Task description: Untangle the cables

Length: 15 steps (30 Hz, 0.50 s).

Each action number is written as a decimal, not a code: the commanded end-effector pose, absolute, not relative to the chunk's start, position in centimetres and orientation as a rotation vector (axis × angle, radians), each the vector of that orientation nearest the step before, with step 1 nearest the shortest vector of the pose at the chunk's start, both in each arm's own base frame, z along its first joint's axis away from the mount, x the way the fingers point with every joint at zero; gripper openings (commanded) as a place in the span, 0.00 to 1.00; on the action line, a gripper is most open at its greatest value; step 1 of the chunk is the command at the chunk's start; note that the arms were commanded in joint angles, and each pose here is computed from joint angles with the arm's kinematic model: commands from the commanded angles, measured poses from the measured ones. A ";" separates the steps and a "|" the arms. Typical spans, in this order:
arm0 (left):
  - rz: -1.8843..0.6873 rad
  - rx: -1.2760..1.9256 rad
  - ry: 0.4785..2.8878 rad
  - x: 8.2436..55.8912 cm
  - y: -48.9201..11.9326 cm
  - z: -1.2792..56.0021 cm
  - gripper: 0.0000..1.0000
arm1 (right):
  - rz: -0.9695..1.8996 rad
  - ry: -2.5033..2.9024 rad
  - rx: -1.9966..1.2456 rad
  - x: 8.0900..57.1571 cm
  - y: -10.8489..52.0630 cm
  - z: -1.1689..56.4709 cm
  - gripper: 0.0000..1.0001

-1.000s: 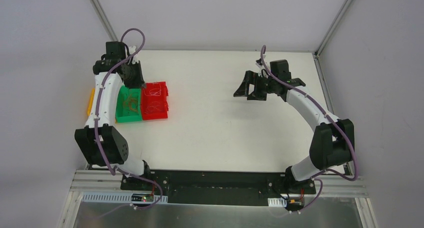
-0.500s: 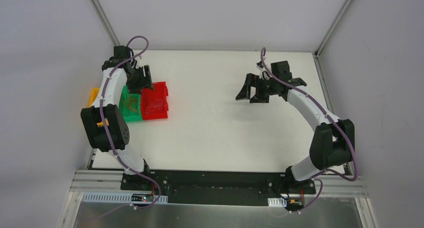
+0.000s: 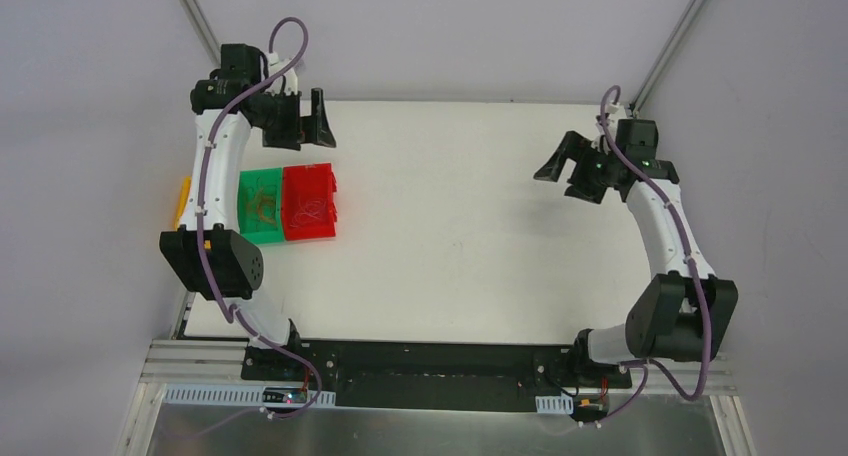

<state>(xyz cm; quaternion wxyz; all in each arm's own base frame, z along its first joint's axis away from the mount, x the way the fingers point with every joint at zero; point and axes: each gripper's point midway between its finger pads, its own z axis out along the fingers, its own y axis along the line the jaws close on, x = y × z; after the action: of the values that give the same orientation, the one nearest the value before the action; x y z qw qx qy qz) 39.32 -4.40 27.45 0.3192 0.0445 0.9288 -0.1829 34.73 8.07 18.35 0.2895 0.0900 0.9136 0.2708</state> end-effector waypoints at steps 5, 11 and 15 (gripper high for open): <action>-0.831 0.107 2.589 35.2 -8.8 24.3 0.99 | 0.425 2.455 0.441 31.8 3.0 19.9 0.99; -0.826 0.042 2.621 33.6 -8.8 22.4 0.99 | 0.507 2.438 0.407 29.8 4.3 20.1 0.99; -0.817 0.022 2.607 33.1 -8.8 22.6 0.99 | 0.568 2.440 0.386 29.1 5.1 20.3 0.99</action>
<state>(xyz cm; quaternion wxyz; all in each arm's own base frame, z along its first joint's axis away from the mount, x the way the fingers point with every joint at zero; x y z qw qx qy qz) 33.67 -8.22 19.39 0.1535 0.0053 0.9473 -0.2812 30.24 4.18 19.43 0.2993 0.1512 0.9227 0.1905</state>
